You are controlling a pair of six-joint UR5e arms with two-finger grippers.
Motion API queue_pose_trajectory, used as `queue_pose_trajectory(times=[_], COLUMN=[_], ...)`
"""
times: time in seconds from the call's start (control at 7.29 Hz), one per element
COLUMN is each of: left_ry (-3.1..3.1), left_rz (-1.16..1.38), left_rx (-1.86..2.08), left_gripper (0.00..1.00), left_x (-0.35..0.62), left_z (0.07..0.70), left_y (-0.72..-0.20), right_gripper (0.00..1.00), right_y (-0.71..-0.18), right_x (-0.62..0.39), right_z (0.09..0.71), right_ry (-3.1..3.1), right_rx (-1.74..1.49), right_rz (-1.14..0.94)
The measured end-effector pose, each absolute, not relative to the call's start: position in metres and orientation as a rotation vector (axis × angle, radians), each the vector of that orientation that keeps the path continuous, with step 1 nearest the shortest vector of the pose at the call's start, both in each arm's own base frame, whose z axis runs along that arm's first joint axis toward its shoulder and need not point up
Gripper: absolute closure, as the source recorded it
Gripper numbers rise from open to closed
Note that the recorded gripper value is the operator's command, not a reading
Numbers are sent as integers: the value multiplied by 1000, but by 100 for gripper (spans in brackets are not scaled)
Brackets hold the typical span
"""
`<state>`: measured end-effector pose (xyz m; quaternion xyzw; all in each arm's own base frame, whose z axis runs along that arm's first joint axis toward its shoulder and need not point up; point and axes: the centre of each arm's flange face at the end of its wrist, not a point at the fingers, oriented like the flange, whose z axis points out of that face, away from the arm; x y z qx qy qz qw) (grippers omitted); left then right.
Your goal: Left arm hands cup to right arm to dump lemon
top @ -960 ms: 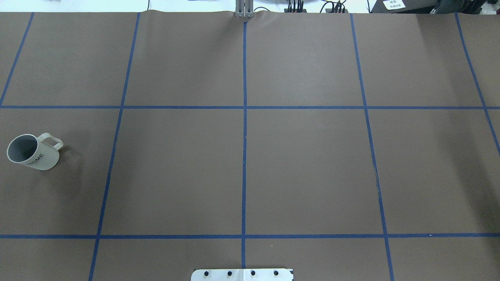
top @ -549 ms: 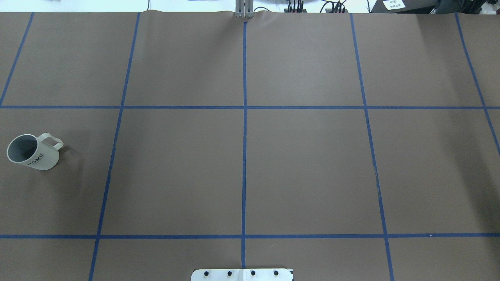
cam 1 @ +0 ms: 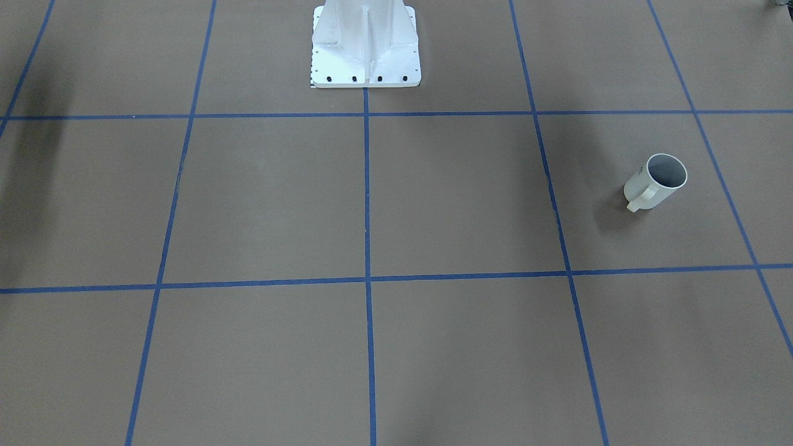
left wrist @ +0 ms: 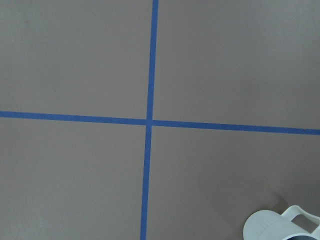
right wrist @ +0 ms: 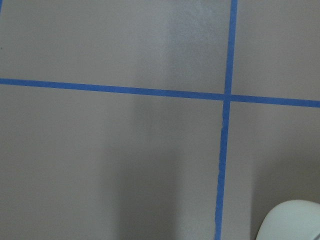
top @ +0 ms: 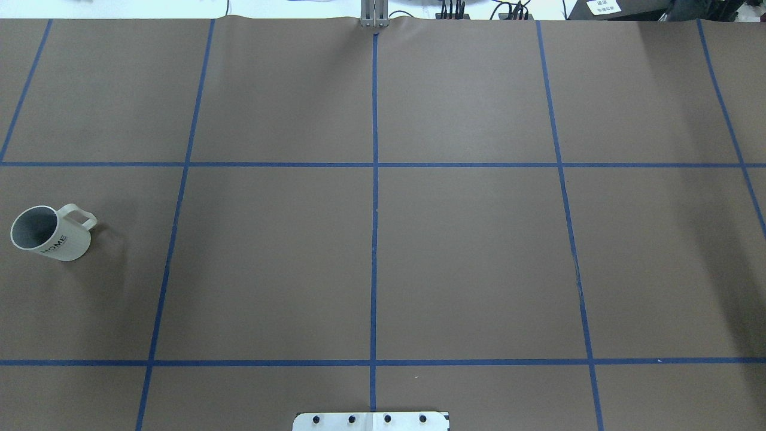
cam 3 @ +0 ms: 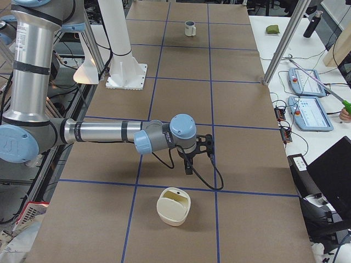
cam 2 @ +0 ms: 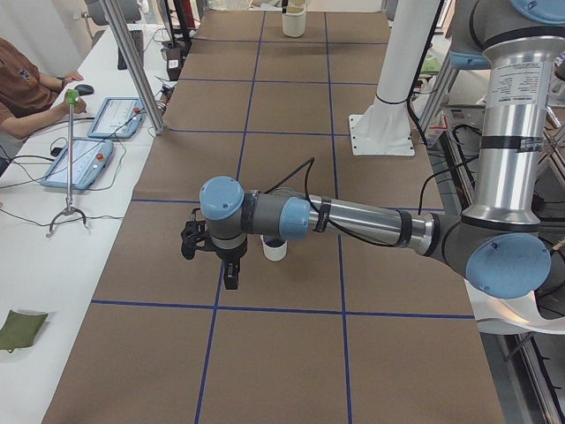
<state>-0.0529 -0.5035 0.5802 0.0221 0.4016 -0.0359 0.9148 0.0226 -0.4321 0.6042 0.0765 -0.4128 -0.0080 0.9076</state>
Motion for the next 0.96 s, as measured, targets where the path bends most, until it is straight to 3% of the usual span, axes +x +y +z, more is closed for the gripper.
queue_pose_trajectory(times=[0.96], left_ry=[824], left_rz=[-67], left_rx=[60], left_gripper=[0], left_x=[-54], left_z=[574], left_y=[-501], right_gripper=[0], right_y=[-440], right_x=[-14], right_z=[612], right_ry=[-780], right_rx=[122], right_rz=[-92])
